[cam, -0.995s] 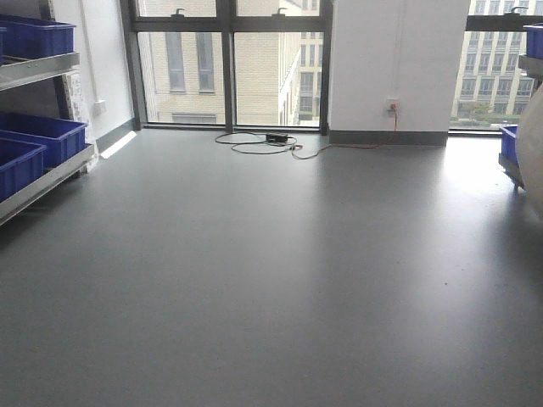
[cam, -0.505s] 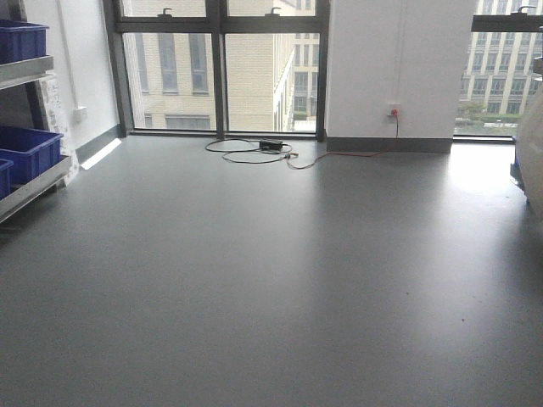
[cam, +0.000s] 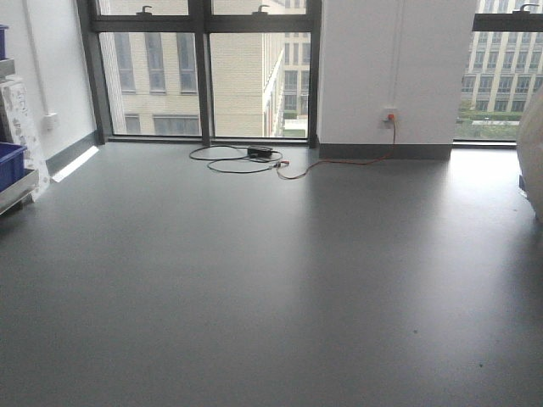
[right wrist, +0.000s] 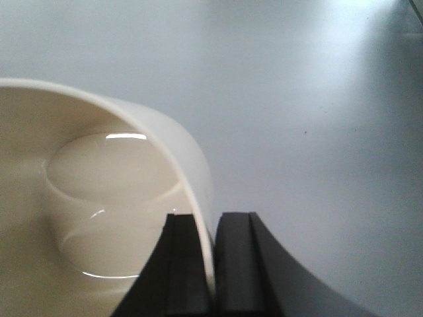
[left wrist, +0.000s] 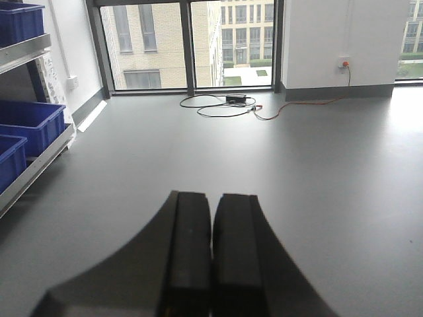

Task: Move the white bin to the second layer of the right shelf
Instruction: 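Drive toward the windows past the blue crate racks, then turn the base toward the roller shelf rack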

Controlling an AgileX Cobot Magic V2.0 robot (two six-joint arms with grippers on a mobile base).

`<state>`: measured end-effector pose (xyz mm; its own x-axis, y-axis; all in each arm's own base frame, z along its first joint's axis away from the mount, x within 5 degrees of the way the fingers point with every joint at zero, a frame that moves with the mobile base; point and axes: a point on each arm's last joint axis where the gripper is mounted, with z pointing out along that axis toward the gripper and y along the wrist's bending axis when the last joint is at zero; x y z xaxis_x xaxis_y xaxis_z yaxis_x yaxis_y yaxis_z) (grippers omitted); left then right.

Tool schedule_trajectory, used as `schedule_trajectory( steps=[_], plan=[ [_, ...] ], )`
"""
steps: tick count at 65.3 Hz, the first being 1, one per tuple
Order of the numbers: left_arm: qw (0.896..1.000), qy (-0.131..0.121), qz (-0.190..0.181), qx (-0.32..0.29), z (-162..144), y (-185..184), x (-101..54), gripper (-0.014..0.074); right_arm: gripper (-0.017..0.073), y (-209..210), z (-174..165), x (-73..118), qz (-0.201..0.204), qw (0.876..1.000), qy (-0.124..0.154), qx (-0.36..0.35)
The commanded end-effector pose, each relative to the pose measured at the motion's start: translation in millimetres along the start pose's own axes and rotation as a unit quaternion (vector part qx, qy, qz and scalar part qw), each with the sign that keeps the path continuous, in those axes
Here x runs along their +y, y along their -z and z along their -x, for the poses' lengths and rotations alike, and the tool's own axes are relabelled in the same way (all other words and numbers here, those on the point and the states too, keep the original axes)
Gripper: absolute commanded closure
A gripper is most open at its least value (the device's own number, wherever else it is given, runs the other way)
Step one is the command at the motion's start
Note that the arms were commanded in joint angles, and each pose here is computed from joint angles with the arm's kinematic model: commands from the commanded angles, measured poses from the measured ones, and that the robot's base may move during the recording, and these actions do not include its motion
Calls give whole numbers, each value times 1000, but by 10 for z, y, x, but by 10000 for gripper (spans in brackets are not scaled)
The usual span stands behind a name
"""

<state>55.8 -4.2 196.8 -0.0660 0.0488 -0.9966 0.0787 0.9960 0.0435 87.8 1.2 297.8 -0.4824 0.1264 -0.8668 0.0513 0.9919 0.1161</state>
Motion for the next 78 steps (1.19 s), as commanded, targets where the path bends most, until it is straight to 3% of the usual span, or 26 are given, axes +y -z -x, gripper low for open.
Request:
schedule_trajectory(
  steps=[1,78],
  plan=[
    [999,6,-1,-32,-38,-8,-4,509,483,56,168,19,6,998,-3,-60],
    [999,6,-1,-32,-38,-8,-4,509,483,56,168,19,6,998,-3,-60]
  ],
)
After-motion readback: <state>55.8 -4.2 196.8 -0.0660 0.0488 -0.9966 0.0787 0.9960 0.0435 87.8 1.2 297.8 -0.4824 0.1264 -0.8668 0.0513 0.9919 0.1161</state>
